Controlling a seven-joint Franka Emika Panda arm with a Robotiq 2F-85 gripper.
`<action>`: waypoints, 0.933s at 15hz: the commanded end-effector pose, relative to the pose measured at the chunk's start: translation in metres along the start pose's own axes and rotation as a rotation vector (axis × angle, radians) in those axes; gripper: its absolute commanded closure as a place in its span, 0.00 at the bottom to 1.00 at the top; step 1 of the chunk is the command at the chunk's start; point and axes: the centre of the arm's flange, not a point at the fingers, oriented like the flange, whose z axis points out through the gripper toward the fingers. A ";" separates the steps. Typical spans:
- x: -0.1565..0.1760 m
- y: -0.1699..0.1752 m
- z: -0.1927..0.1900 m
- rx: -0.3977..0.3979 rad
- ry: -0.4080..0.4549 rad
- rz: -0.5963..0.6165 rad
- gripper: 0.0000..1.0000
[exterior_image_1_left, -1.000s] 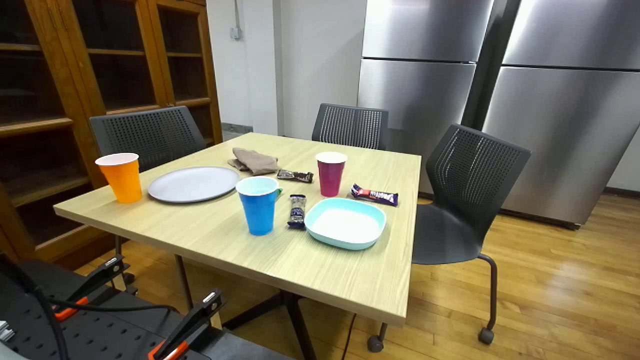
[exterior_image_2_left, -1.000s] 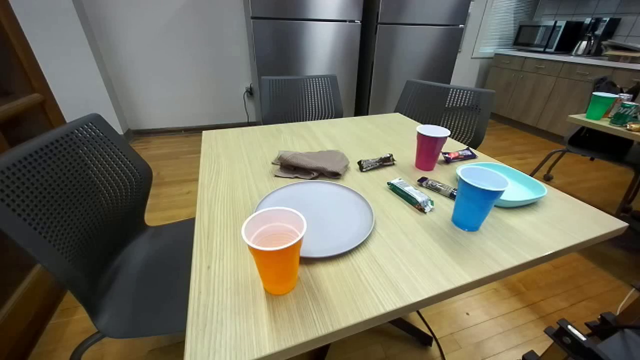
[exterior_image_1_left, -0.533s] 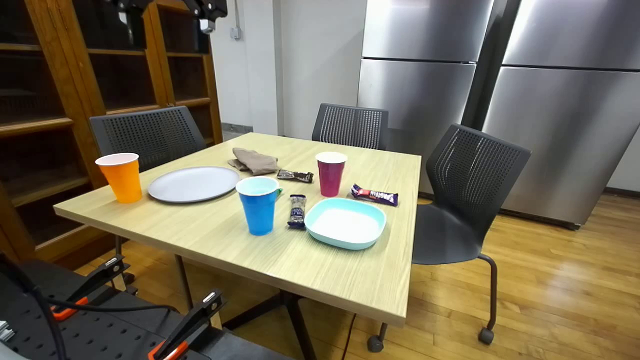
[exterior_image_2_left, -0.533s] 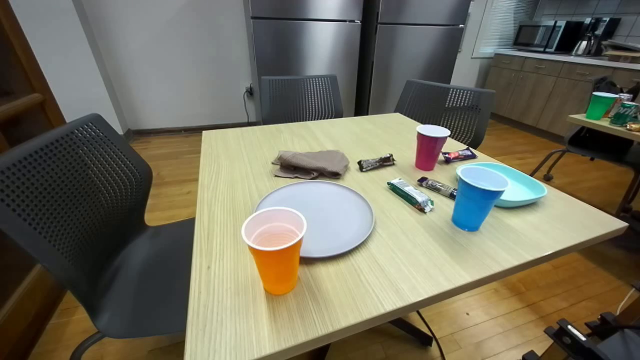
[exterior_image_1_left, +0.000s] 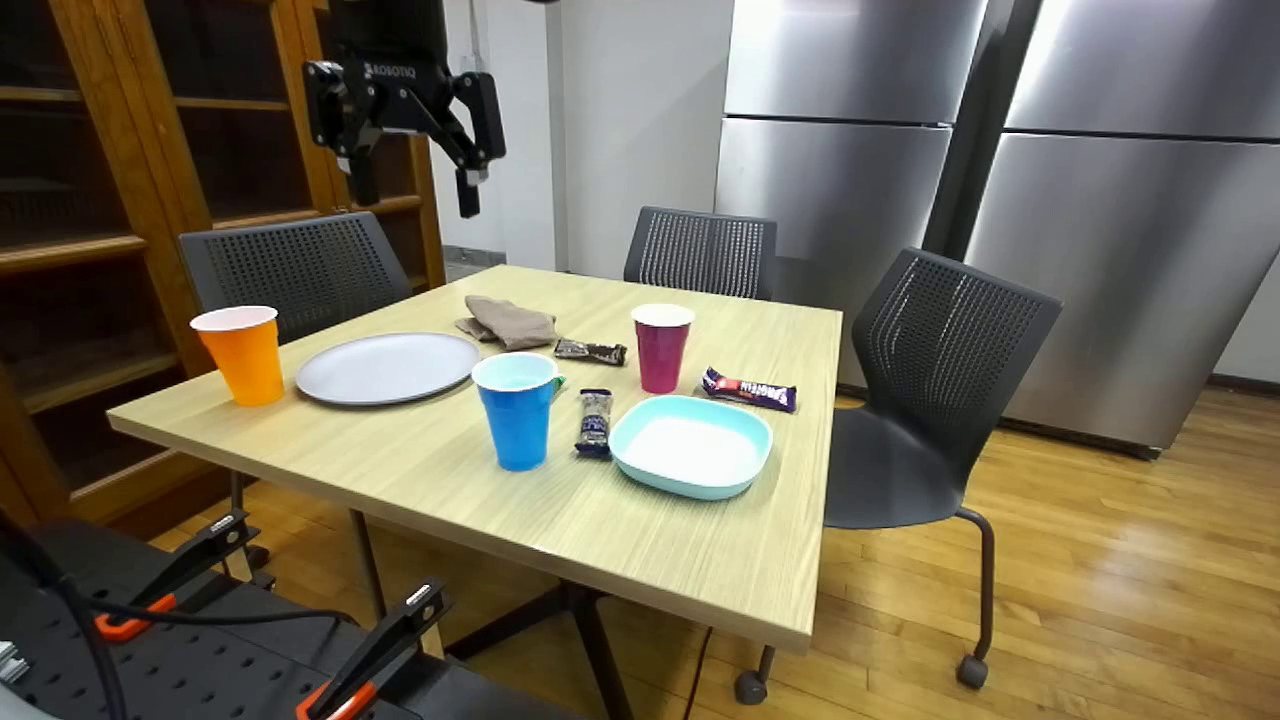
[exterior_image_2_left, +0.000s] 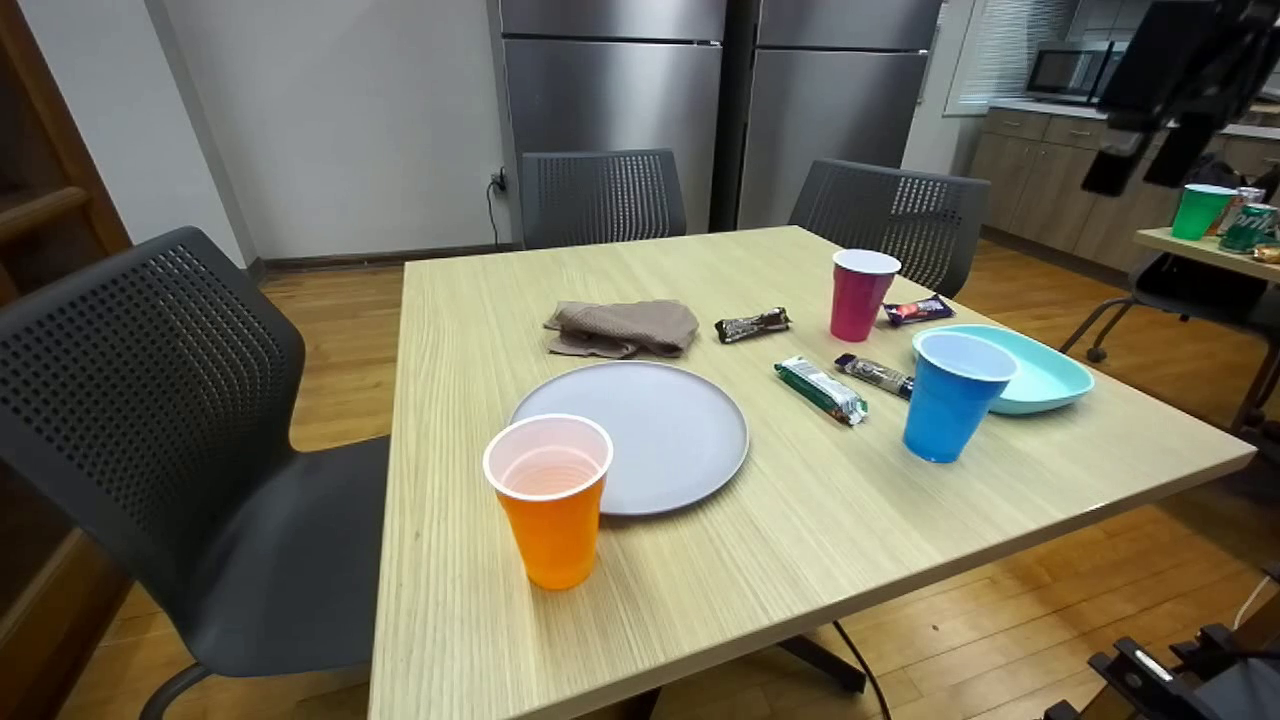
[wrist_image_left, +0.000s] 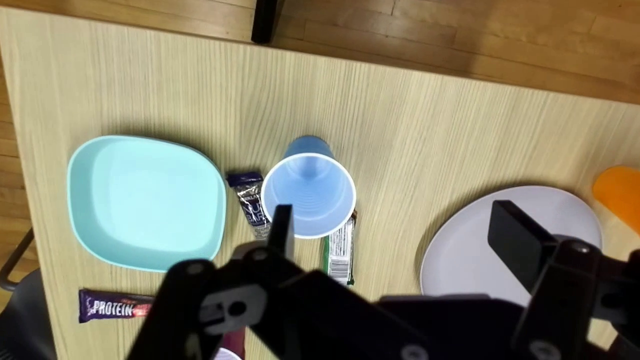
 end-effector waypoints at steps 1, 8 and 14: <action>0.024 -0.007 0.038 0.022 0.052 0.022 0.00; 0.051 -0.012 0.099 -0.014 0.050 0.000 0.00; 0.075 -0.017 0.142 -0.021 -0.002 0.023 0.00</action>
